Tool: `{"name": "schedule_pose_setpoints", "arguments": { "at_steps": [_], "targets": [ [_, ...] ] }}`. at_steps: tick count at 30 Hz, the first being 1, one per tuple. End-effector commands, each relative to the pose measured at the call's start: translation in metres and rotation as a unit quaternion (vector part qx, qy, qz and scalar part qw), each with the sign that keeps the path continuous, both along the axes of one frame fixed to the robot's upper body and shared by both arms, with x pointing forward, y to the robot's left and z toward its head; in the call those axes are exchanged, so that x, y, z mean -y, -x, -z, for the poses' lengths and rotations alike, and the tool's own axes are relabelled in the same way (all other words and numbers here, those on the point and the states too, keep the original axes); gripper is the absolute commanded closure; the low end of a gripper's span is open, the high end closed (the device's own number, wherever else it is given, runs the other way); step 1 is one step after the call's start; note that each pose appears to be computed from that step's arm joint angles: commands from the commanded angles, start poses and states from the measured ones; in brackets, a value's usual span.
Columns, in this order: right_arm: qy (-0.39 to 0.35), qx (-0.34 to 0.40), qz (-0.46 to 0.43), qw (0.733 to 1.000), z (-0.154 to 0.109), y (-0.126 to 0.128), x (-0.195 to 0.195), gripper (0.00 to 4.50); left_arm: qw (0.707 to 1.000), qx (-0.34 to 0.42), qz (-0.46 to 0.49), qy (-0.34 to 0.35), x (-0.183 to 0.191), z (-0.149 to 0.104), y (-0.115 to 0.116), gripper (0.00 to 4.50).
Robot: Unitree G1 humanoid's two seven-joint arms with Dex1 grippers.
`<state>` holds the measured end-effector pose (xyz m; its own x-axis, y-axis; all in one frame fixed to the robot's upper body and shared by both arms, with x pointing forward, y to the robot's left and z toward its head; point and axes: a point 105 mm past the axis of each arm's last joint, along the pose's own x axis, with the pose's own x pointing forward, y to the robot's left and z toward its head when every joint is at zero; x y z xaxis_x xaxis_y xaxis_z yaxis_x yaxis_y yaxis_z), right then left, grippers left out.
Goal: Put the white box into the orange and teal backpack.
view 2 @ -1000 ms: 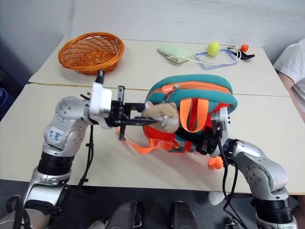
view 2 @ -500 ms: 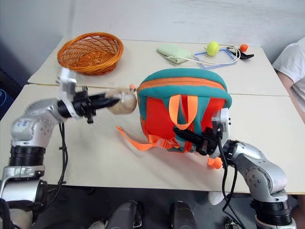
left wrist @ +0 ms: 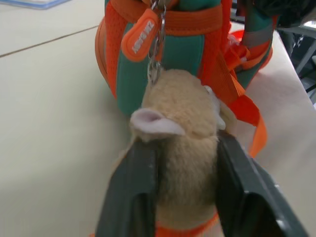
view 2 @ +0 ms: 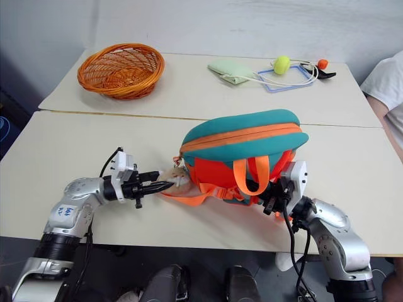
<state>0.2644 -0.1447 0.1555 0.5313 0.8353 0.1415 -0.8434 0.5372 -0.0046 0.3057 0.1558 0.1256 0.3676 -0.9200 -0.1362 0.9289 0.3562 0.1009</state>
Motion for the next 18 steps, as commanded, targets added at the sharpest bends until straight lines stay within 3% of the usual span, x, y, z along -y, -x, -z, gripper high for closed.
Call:
{"name": "schedule_pose_setpoints", "arguments": {
  "at_steps": [1, 4, 6, 8, 13, 18],
  "targets": [
    [0.025, 0.056, 0.014, 0.998, -0.024, 0.008, 0.018, 2.54, 0.998, 0.029, -0.032, -0.036, -0.025, -0.011, 0.001, 1.76],
    [0.066, 0.041, 0.032, 0.996, -0.030, 0.021, 0.051, 1.44, 0.995, 0.032, -0.064, -0.063, -0.052, -0.014, 0.007, 0.74],
    [0.106, 0.024, 0.041, 0.993, -0.031, 0.034, 0.080, 0.72, 0.990, 0.077, -0.097, -0.074, -0.068, -0.023, 0.008, 0.13],
    [0.146, 0.004, 0.070, 0.987, -0.027, 0.041, 0.115, 0.04, 0.986, 0.092, -0.120, -0.074, -0.080, -0.028, 0.012, 0.00],
    [0.253, 0.004, 0.149, 0.956, -0.009, 0.036, 0.185, 0.04, 0.977, 0.104, -0.156, -0.098, -0.099, -0.019, 0.021, 0.00],
    [0.251, 0.044, 0.177, 0.951, -0.011, 0.017, 0.191, 0.04, 0.975, 0.095, -0.177, -0.099, -0.104, -0.010, 0.031, 0.00]
  ]
}}
